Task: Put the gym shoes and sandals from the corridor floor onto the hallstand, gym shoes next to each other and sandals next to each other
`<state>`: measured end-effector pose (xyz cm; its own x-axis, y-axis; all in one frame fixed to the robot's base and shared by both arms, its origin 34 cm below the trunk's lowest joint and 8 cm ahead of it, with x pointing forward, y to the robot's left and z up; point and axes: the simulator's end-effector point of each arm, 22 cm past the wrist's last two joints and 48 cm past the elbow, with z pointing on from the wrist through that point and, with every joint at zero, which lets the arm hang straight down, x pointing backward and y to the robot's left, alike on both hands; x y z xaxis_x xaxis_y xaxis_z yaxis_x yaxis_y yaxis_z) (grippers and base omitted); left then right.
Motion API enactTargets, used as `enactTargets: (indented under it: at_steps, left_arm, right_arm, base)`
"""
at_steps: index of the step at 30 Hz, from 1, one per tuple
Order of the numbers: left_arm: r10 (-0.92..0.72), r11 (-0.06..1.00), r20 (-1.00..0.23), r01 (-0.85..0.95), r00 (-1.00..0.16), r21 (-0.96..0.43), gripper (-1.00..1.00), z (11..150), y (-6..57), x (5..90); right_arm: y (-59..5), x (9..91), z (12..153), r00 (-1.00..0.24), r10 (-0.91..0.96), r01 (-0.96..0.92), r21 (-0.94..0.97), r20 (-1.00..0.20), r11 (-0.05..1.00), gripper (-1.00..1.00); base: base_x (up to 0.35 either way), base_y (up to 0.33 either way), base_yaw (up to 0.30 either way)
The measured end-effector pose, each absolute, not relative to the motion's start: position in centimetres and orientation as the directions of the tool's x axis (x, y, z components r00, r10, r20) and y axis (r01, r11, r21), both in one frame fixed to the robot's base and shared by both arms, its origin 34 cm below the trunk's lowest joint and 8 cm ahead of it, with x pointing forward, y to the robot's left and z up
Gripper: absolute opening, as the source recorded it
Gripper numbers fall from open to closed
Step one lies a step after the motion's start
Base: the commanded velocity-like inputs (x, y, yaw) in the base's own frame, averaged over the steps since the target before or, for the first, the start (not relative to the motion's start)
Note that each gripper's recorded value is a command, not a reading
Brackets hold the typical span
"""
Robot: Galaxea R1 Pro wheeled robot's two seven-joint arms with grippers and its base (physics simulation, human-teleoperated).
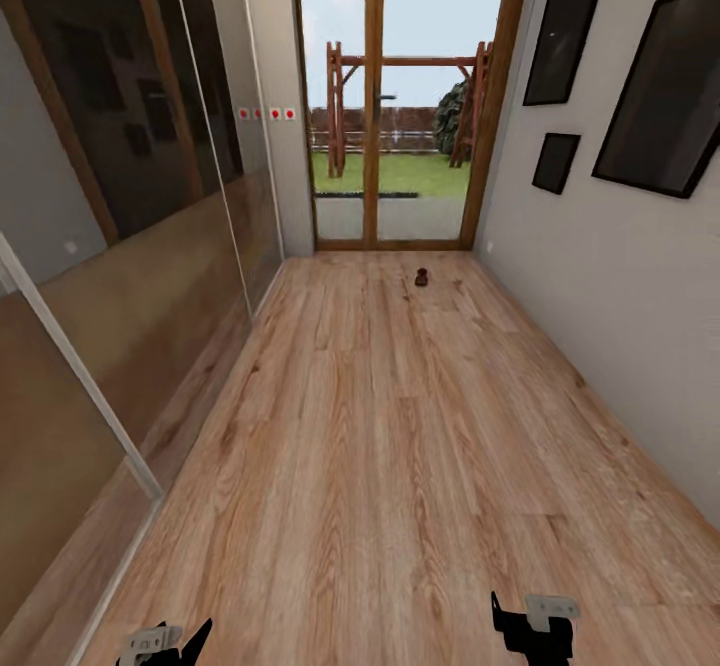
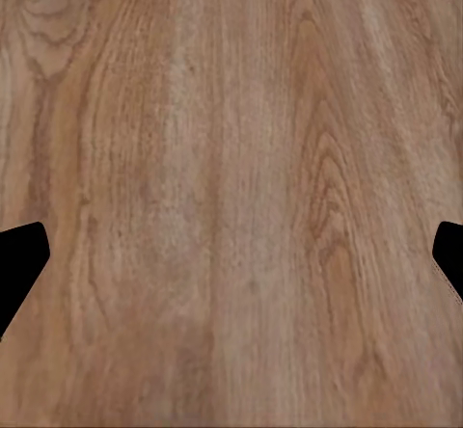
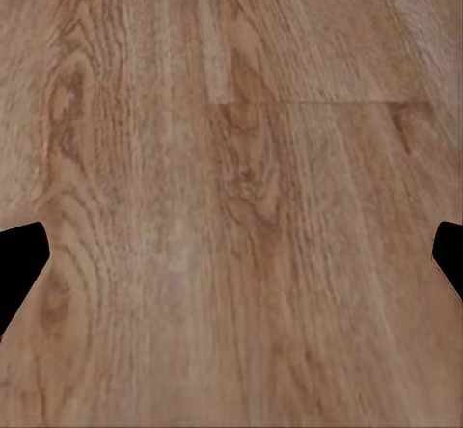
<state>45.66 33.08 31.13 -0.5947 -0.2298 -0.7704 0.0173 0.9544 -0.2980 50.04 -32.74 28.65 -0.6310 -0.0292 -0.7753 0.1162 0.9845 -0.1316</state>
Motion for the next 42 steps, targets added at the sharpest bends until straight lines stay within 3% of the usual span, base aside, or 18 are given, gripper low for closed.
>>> enactTargets:
  at_steps: [42]
  left_arm:
    - [-0.230, 0.954, -0.770, 0.017, -0.595, -0.298, 1.00, 31.13, 33.08, 45.65]
  right_arm:
    - [-32.64, 50.02, 28.62, -0.632, -0.028, 0.115, -0.130, -0.775, 0.985, 1.00]
  base:
    - [0.339, 0.000, -0.007]
